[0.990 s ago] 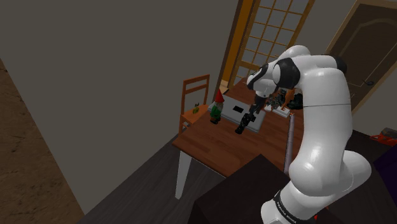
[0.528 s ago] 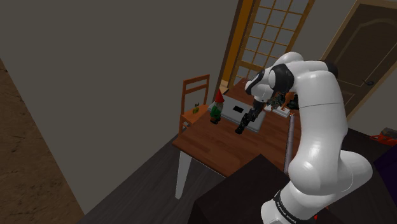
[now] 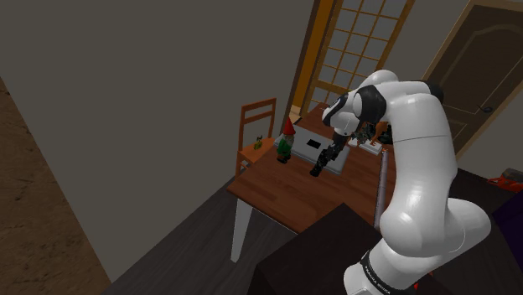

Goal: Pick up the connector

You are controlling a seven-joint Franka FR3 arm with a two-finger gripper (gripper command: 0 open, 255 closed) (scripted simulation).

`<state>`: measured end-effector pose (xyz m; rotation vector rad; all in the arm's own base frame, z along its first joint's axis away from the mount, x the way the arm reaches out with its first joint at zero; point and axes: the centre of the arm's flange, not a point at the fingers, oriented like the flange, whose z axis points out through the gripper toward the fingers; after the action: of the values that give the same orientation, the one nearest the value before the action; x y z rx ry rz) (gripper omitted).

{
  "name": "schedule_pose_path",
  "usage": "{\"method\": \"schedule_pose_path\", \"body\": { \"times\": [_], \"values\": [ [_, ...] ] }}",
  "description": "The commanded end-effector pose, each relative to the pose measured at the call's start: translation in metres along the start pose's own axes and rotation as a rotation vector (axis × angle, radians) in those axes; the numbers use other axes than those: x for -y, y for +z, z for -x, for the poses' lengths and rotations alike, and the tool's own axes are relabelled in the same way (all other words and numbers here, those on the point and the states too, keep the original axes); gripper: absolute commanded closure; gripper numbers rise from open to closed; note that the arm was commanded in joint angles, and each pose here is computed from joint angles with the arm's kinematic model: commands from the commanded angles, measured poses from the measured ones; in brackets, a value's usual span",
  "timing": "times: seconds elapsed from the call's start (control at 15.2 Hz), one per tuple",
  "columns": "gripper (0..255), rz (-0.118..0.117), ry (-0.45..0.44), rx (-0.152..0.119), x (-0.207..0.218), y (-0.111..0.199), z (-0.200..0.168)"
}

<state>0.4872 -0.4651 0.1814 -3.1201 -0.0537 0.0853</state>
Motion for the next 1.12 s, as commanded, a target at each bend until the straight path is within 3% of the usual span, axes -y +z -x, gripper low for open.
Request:
{"method": "schedule_pose_path", "body": {
  "times": [0.0,0.2,1.06],
  "values": [
    [255,-0.002,-0.001,0.002,0.001,0.002,0.0],
    [255,-0.002,-0.001,0.002,0.002,0.001,0.0],
    [255,-0.002,-0.001,0.002,0.003,-0.067,0.004]
  ]
}}
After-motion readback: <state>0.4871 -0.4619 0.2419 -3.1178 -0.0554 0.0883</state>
